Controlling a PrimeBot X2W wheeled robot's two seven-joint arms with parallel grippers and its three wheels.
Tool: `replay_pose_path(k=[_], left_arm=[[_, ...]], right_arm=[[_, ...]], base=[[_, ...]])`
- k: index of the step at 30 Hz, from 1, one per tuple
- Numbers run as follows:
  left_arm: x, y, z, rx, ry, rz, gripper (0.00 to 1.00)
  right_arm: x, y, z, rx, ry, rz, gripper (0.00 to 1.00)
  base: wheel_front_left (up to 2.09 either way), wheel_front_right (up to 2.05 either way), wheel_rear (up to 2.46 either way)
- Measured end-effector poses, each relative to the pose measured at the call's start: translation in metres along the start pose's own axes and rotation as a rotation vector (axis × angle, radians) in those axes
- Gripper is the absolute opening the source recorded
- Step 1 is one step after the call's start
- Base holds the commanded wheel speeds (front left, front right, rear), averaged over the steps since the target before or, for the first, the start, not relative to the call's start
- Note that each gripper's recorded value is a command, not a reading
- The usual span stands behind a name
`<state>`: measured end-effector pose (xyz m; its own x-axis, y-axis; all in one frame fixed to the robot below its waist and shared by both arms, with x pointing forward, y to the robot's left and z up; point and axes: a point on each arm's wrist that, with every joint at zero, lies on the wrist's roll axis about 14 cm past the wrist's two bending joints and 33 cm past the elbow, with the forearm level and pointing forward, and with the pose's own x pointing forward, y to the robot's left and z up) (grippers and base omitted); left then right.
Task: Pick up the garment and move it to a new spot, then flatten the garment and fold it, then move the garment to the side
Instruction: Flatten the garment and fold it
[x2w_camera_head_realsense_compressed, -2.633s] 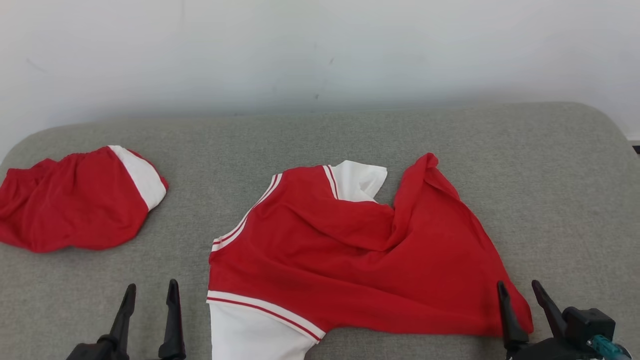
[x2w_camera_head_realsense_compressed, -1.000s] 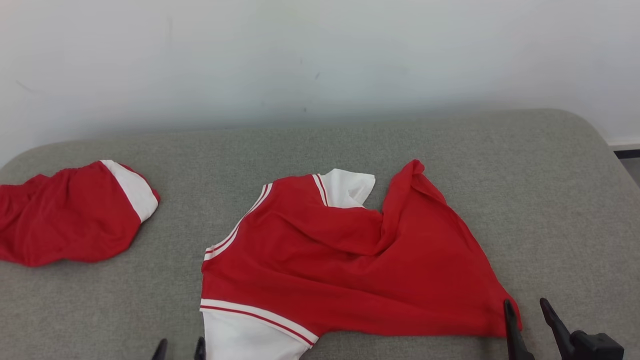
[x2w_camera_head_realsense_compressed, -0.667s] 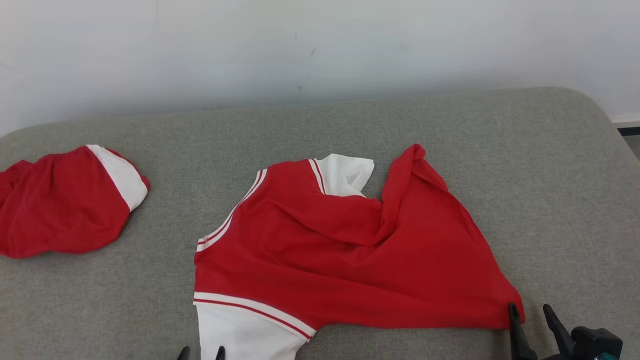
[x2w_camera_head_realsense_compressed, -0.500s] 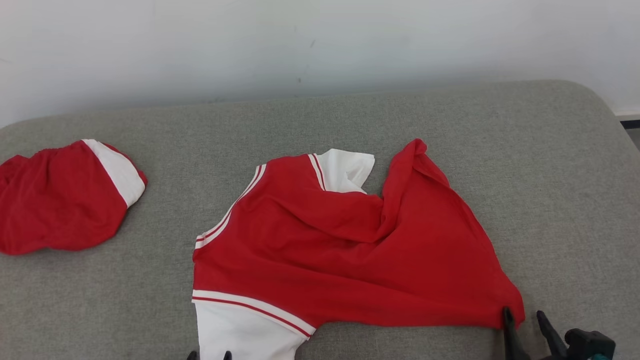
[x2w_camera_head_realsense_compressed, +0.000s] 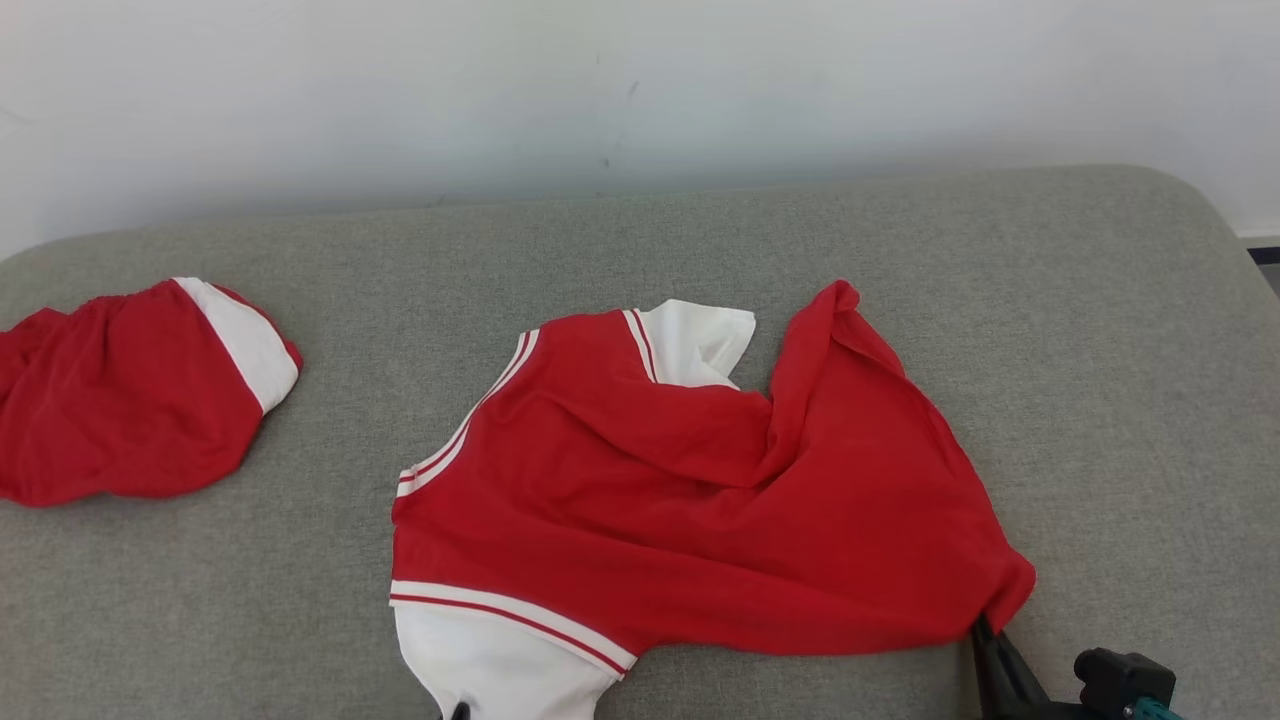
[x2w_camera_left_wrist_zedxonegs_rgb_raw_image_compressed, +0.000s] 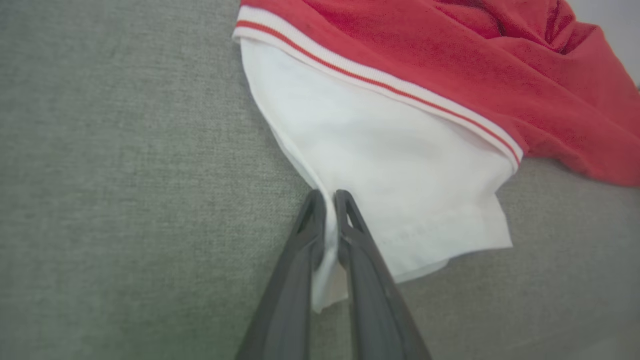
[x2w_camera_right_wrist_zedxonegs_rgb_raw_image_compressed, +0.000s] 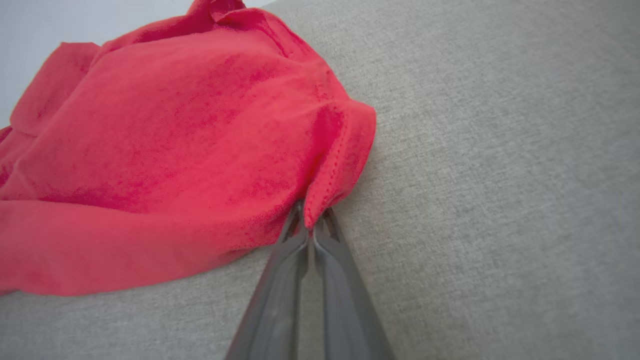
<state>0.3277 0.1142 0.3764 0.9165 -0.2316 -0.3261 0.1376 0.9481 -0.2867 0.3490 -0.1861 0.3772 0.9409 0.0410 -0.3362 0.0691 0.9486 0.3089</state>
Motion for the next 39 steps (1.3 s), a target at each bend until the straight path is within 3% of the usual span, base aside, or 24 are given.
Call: replay_pose_path(k=[7, 13, 19, 23, 32, 39], left_arm=[[0.009, 0.002, 0.053, -0.058, -0.168, 0.004, 0.00], [0.033, -0.006, 0.129, -0.056, -0.363, -0.046, 0.00], [0.072, -0.025, 0.221, 0.111, -0.509, -0.172, 0.00], [0.099, -0.048, 0.293, 0.199, -0.593, -0.246, 0.00], [0.152, -0.076, 0.439, 0.260, -0.764, -0.299, 0.00], [0.188, -0.080, 0.505, 0.272, -0.847, -0.281, 0.00]], right_arm=[[0.008, 0.025, 0.043, -0.021, -0.129, 0.091, 0.00], [0.021, 0.050, 0.099, -0.073, -0.269, 0.187, 0.00], [0.050, 0.067, 0.165, -0.131, -0.382, 0.265, 0.00], [0.077, 0.083, 0.228, -0.140, -0.467, 0.316, 0.00], [0.138, 0.111, 0.368, -0.045, -0.626, 0.381, 0.00], [0.188, 0.119, 0.432, -0.038, -0.667, 0.362, 0.00]], base=[[0.00, 0.00, 0.00], [0.00, 0.00, 0.00], [0.00, 0.00, 0.00], [0.00, 0.00, 0.00], [0.00, 0.00, 0.00], [0.00, 0.00, 0.00]])
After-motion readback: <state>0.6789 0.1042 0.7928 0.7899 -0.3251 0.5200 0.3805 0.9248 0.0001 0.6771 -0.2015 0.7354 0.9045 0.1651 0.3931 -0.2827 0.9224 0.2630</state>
